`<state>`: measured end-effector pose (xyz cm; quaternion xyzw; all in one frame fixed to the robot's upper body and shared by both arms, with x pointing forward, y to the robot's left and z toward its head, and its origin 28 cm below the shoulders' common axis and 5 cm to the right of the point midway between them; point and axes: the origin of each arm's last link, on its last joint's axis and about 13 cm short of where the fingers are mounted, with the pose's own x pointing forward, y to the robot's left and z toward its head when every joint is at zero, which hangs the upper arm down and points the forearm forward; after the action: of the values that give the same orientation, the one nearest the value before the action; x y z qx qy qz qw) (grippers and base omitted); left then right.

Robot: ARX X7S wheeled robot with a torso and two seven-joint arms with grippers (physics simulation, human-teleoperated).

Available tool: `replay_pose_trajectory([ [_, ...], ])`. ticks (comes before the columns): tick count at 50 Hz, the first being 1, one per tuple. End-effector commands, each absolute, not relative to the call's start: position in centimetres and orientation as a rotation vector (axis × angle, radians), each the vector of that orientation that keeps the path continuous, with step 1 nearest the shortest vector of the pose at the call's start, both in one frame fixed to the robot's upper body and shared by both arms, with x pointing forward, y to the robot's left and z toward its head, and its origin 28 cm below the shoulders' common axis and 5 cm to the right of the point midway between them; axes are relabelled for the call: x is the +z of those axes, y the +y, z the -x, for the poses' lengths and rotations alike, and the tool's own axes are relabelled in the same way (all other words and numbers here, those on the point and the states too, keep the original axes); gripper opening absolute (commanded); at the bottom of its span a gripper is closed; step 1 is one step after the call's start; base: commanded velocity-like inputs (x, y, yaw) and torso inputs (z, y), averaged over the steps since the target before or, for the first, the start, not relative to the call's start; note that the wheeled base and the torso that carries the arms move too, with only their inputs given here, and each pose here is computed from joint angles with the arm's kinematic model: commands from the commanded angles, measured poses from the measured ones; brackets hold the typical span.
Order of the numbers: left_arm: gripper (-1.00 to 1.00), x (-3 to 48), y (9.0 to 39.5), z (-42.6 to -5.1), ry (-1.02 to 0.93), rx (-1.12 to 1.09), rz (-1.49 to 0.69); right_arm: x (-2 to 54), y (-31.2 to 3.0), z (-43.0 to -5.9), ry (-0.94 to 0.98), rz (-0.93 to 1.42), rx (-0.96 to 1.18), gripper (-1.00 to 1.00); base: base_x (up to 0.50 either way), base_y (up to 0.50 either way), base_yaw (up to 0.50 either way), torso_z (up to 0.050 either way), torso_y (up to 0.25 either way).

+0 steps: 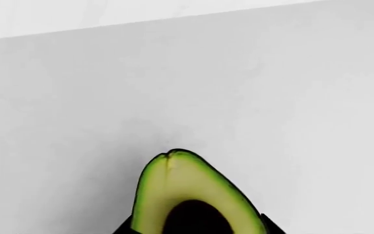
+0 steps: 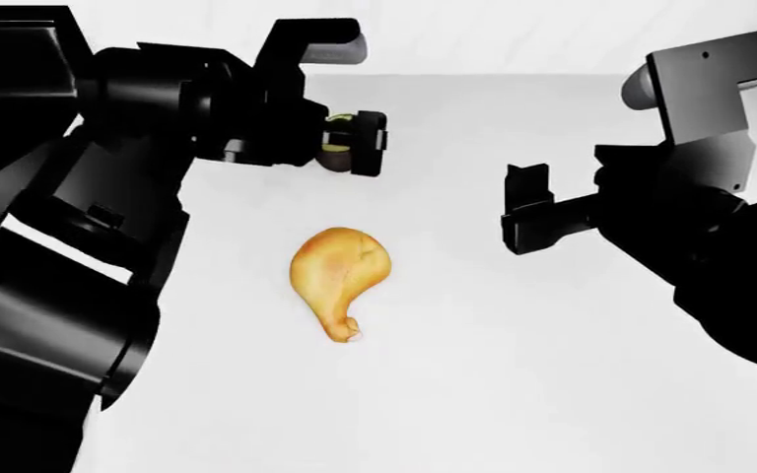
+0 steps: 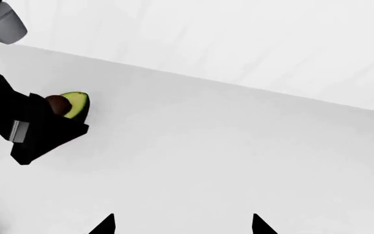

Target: Place both pans onto different burners. Then place the avocado and the chicken breast on different pans.

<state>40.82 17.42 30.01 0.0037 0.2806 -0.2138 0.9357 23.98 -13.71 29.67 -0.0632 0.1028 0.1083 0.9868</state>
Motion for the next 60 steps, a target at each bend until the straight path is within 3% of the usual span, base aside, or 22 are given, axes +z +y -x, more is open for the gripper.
replay_pose_trajectory([
  [1, -1.0, 29.8, 17.7, -40.9, 0.572, -0.414, -0.015, 29.7, -13.7, -24.0, 0.207, 0.125, 0.223, 1.0, 0.0, 0.0, 0.0, 0.0, 0.0],
  [25, -1.0, 31.7, 17.6, -39.1, 0.368, -0.383, -0.013, 29.7, -13.6, -24.0, 0.205, 0.117, 0.226, 1.0, 0.0, 0.0, 0.0, 0.0, 0.0],
  [44, -1.0, 32.2, 17.7, -38.0, 0.327, -0.37, -0.022, 29.7, -13.4, -23.8, 0.205, 0.115, 0.236, 1.0, 0.0, 0.0, 0.0, 0.0, 0.0],
  [60, -1.0, 32.9, 19.1, -36.9, 0.227, -0.283, 0.004, 31.3, -9.3, -16.6, 0.28, -0.032, 0.394, 1.0, 0.0, 0.0, 0.0, 0.001, 0.001],
])
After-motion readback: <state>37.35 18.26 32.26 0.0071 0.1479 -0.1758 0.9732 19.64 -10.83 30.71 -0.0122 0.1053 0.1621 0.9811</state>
